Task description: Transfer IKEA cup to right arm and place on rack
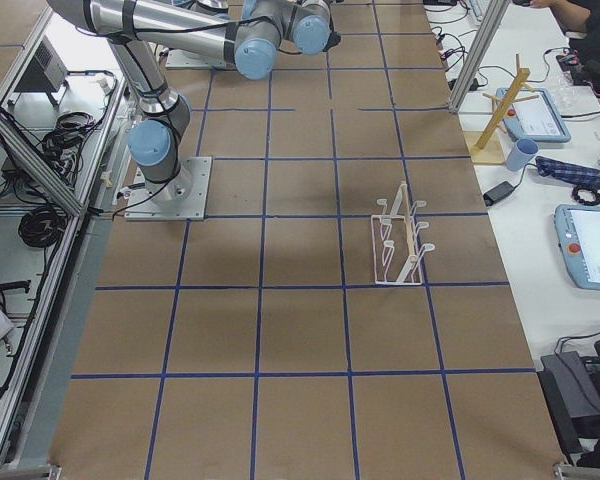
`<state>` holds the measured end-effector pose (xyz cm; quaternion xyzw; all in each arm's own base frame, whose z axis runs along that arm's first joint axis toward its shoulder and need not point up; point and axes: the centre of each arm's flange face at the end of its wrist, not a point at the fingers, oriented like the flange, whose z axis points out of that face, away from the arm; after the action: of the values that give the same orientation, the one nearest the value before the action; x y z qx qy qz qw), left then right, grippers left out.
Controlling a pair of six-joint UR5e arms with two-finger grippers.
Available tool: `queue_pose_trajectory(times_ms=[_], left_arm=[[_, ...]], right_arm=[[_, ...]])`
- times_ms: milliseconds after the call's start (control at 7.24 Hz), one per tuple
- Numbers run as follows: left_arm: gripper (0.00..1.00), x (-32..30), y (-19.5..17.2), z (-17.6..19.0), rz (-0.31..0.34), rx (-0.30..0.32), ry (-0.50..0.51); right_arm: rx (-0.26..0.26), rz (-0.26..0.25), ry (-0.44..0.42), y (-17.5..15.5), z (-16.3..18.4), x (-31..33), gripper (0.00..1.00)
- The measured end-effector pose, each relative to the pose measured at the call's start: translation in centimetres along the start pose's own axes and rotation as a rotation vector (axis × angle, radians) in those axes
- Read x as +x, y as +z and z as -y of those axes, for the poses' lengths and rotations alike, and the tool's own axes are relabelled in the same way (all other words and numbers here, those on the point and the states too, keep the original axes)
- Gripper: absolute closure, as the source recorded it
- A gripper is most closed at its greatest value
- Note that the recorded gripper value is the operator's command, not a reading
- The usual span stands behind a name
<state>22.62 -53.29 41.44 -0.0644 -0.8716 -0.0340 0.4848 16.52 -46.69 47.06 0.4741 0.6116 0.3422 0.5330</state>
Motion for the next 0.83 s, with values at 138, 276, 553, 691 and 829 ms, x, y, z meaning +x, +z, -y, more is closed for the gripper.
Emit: queue_pose_trajectory(times_ms=[138, 276, 553, 691, 829], left_arm=[[1.0, 0.8, 3.3, 0.7, -0.098, 0.009, -0.02], [1.0, 1.7, 6.9, 1.3, -0.183, 0.033, -0.023], [1.0, 4.4, 14.1, 1.5, -0.304, 0.08, -0.035], [1.0, 6.0, 17.6, 1.4, -0.35, 0.103, -0.045], [1.0, 7.7, 20.3, 1.1, -0.384, 0.137, -0.05]], right_arm=[[-0.002, -0.001, 0.026, 0.1, 0.6, -0.3, 0.0], [-0.002, -0.005, 0.047, 0.3, 1.2, -0.5, 0.0], [0.007, -0.029, 0.064, 1.3, 1.4, -0.5, 0.0], [0.021, -0.057, 0.06, 2.4, 0.9, -0.2, 0.0], [0.041, -0.084, 0.06, 3.6, 0.4, 0.1, 0.0]])
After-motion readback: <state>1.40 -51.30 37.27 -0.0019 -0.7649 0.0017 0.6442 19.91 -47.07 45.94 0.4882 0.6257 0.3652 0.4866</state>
